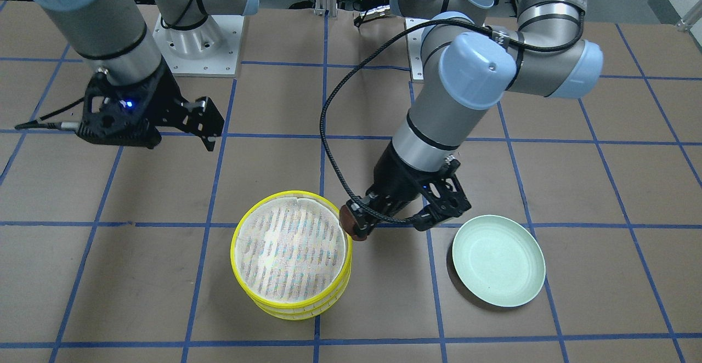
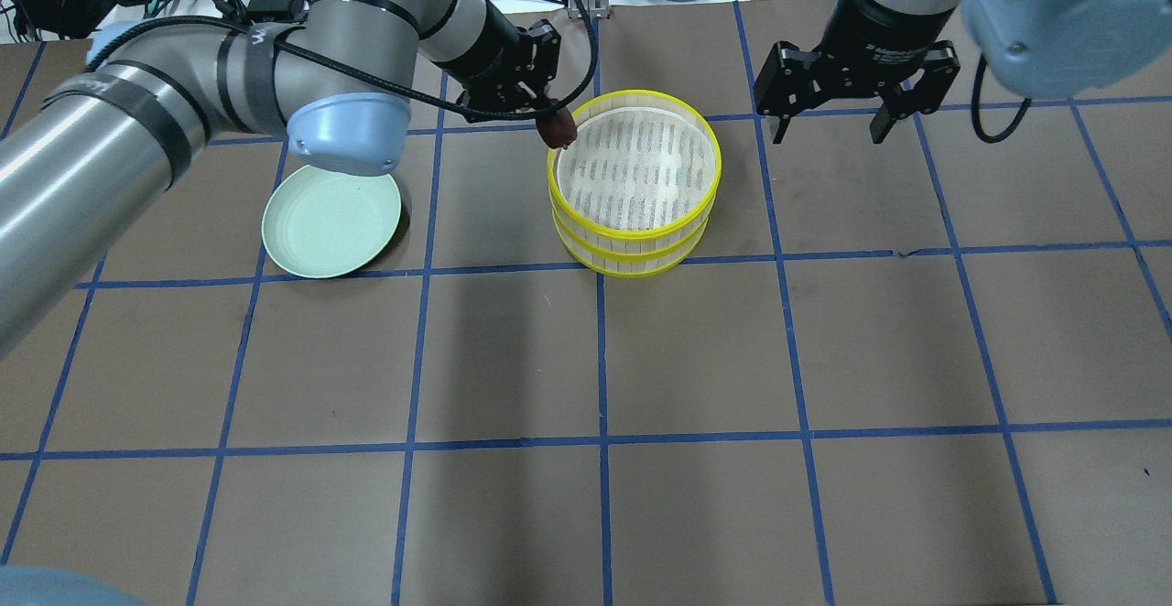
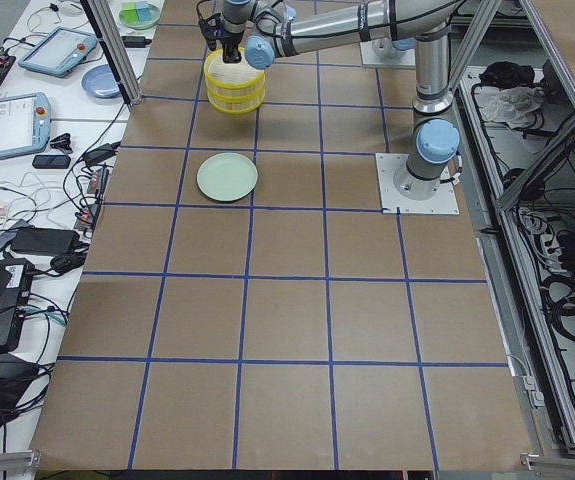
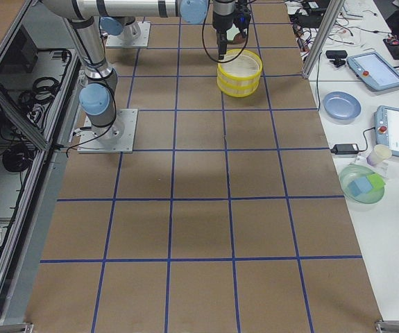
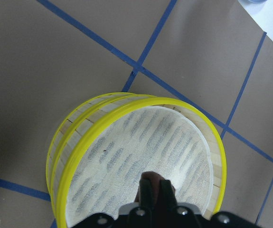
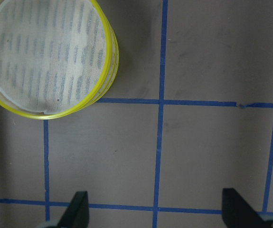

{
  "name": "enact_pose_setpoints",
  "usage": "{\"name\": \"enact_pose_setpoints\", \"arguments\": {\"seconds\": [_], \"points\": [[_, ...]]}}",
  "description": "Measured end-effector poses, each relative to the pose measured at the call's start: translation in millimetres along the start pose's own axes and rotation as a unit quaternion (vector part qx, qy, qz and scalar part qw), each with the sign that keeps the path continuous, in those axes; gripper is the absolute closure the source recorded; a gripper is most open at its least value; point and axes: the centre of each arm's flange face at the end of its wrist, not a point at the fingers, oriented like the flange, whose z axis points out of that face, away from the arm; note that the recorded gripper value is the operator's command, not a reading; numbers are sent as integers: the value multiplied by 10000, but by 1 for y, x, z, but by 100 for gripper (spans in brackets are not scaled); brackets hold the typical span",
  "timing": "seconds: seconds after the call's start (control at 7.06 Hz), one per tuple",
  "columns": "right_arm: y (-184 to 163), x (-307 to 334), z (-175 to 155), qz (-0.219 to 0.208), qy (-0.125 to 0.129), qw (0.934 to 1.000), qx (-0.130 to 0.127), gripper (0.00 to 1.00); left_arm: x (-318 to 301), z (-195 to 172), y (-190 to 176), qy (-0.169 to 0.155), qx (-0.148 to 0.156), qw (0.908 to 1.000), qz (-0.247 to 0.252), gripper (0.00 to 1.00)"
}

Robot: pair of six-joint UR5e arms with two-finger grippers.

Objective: Stack buns with steamer

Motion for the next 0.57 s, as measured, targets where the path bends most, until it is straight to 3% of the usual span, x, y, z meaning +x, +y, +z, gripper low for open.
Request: {"name": "enact_pose_setpoints", "arguments": {"seconds": [0.28, 0.57], "points": [[5, 0, -6, -107, 20, 9999, 27, 0, -3, 32, -2, 51, -40, 10000, 9, 0], [7, 0, -8, -130, 62, 9999, 50, 0, -4, 32, -5, 20, 4, 9999, 100, 0]]}}
